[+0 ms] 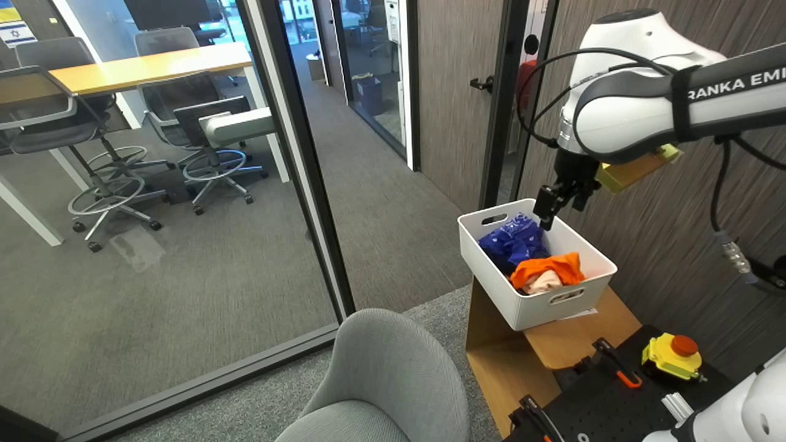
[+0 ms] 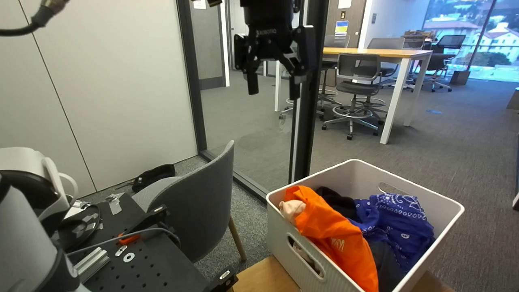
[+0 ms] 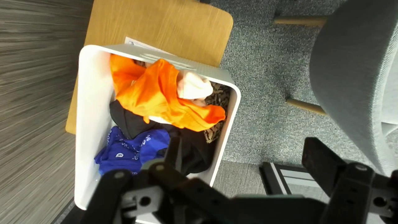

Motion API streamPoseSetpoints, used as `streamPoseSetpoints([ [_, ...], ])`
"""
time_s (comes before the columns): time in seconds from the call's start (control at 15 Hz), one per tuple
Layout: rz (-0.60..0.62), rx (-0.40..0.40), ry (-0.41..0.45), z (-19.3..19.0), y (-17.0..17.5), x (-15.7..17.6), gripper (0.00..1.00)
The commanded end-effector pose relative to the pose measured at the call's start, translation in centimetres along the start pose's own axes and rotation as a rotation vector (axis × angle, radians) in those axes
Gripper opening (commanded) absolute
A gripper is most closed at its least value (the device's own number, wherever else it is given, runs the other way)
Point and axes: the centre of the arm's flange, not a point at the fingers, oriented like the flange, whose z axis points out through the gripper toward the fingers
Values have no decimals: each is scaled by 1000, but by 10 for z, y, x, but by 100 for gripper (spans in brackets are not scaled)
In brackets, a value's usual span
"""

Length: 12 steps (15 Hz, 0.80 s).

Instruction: Pick up the blue cloth from the box and put it on the chair's headrest

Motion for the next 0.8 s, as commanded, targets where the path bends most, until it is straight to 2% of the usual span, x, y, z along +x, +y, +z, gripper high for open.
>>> streamPoseSetpoints([
  [0.0,17,20,50,30,37,25,100],
  [0.33,118,27,106,88,76,68,100],
  [0.73,261,21,124,167,94,127,100],
])
